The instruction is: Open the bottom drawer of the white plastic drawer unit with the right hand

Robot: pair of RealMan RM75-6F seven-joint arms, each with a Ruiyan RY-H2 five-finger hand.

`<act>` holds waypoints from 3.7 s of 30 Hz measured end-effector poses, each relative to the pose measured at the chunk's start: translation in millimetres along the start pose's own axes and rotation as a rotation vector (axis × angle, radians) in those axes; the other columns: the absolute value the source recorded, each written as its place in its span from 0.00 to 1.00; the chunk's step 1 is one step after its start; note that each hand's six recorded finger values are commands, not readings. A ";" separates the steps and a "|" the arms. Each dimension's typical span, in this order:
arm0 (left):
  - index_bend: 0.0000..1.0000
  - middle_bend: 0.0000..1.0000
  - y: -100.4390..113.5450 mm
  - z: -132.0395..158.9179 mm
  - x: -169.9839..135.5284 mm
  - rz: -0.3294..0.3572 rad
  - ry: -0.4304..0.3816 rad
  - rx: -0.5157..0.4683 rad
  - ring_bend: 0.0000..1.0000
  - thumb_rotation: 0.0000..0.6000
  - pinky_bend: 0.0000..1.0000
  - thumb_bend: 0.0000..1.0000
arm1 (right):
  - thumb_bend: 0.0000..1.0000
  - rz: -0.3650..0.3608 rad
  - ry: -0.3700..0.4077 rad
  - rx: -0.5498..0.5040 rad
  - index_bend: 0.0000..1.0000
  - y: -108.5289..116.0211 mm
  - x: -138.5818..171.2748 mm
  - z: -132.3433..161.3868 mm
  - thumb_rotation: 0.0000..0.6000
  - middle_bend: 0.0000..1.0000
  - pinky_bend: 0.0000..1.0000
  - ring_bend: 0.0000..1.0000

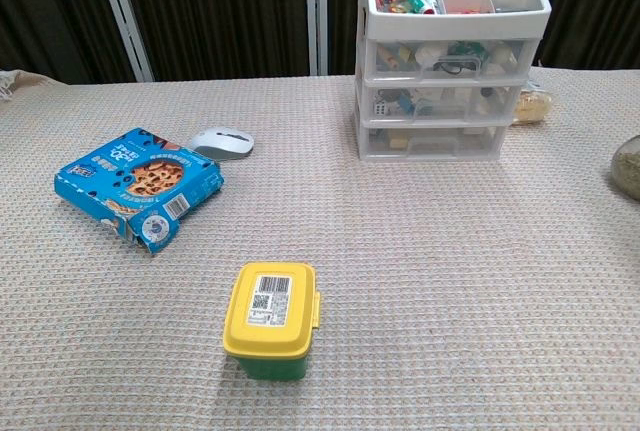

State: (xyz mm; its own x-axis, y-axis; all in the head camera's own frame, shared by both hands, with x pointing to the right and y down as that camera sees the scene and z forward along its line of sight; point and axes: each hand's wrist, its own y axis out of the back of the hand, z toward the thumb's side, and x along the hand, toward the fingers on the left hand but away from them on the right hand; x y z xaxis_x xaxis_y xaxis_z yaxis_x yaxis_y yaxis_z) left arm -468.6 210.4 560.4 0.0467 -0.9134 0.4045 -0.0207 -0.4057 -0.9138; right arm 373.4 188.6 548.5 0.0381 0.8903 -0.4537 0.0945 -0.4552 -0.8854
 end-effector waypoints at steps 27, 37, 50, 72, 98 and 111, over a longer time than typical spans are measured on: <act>0.00 0.00 -0.2 -0.1 0.7 -0.001 0.003 0.003 0.00 1.00 0.00 0.32 | 0.02 0.004 -0.007 -0.016 0.09 2.2 -0.6 0.0 1.00 0.00 0.00 0.00; 0.00 0.00 -0.1 -0.3 0.2 0.000 0.002 0.001 0.00 1.00 0.00 0.32 | 0.07 -0.026 -0.004 -0.026 0.15 4.6 -1.3 2.5 1.00 0.64 0.61 0.69; 0.00 0.00 -0.2 -0.1 0.6 -0.001 0.003 0.001 0.00 1.00 0.00 0.32 | 0.39 0.089 -0.041 -0.289 0.16 -8.1 -21.4 26.6 1.00 0.85 0.75 0.87; 0.00 0.00 -0.4 0.5 3.9 -0.010 0.002 0.001 0.00 1.00 0.00 0.32 | 0.45 0.583 -0.266 -1.283 0.19 -61.2 -94.0 132.1 1.00 0.85 0.75 0.88; 0.00 0.00 -0.5 0.5 8.1 -0.024 0.012 0.003 0.00 1.00 0.00 0.32 | 0.45 0.551 -0.426 -1.685 0.26 -114.1 -164.8 169.0 1.00 0.85 0.75 0.88; 0.00 0.00 -1.4 -1.6 5.5 -0.024 0.025 0.001 0.00 1.00 0.00 0.32 | 0.45 0.502 -0.440 -1.715 0.25 -120.3 -186.7 178.9 1.00 0.85 0.75 0.88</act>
State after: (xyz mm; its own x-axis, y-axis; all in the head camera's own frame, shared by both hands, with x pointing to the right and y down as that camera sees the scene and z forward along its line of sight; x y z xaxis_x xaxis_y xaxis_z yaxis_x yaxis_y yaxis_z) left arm -469.9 205.8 564.0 0.0221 -0.9038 0.4274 -0.0192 -0.4278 -0.9037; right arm 177.0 75.5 721.6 0.1740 0.4948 -0.8514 0.9582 0.1144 0.2623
